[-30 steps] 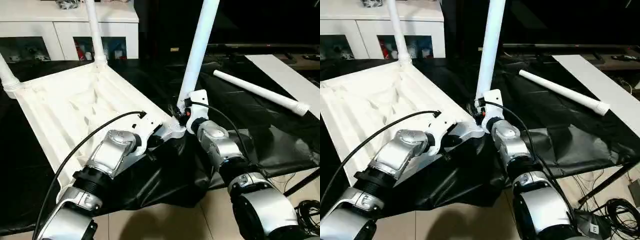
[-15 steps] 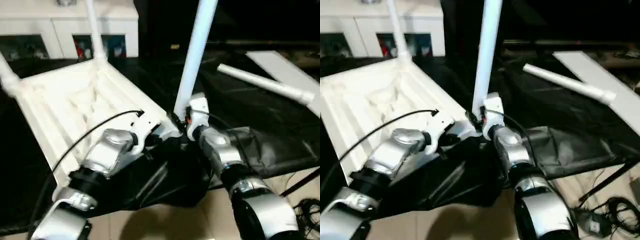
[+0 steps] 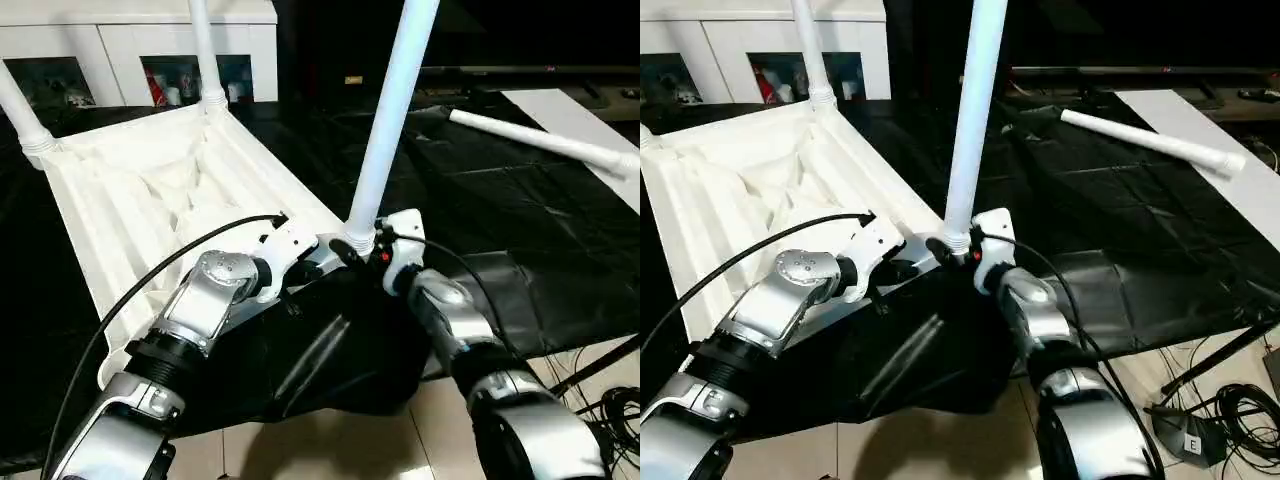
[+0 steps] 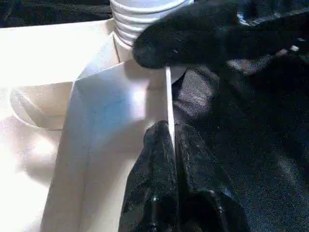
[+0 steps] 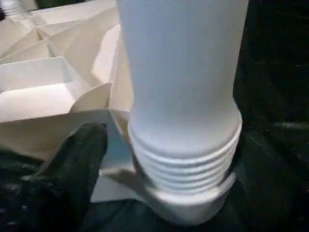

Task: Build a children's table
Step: Insert table leg to table base

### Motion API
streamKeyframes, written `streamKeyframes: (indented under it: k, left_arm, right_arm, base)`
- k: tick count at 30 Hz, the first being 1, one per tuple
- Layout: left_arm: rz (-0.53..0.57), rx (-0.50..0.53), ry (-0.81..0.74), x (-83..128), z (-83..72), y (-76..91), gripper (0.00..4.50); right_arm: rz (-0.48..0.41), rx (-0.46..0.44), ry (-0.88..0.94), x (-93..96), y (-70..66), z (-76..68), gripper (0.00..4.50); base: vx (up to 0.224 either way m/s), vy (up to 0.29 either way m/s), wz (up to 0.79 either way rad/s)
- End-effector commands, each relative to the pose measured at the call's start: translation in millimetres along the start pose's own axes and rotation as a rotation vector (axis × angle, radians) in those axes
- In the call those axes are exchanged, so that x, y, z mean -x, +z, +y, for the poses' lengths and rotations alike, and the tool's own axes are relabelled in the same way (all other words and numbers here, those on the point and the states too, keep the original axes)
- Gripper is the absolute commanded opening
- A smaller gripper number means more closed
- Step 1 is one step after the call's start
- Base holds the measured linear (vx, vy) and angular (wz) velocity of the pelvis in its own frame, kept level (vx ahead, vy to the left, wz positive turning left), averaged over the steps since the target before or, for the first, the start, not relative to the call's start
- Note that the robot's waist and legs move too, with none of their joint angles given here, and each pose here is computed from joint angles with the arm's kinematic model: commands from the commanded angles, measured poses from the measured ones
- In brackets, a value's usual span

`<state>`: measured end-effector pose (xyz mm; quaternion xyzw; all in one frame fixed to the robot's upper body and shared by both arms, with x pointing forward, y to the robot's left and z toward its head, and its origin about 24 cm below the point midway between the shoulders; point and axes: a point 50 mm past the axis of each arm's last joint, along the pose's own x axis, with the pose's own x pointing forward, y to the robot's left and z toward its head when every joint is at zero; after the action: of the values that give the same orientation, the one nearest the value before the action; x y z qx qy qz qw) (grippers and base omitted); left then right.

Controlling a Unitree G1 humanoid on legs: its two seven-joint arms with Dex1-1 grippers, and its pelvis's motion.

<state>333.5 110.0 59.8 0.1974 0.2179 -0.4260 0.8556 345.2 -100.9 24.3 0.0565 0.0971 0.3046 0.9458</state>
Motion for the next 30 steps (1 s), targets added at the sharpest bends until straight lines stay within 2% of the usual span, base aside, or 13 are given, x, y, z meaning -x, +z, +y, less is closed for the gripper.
streamKeyframes:
  k: [1, 12, 21, 30]
  left_arm:
    - [0.015, -0.036, 0.017, 1, 6.0, 1.0, 0.0]
    - [0.023, -0.052, 0.034, 5, 13.7, -4.1, 0.0]
    - [0.033, -0.071, 0.041, 7, 18.2, -7.4, 0.0]
    - [0.037, -0.082, 0.032, 7, 19.0, -10.7, 0.0]
  right_arm:
    - [0.002, -0.002, 0.045, 2.2, -1.0, 2.3, 4.44]
    - [-0.067, 0.037, 0.08, 18.6, 11.9, -3.3, 4.44]
    - [-0.073, 0.041, 0.033, 28.3, 14.3, -10.2, 4.44]
    - [-0.069, 0.01, 0.015, 35.9, 13.9, -7.1, 4.44]
  base:
    - [0.0, 0.0, 0.0]
    - [0.0, 0.0, 0.0]
    - [0.0, 0.0, 0.0]
    - [0.0, 0.0, 0.0]
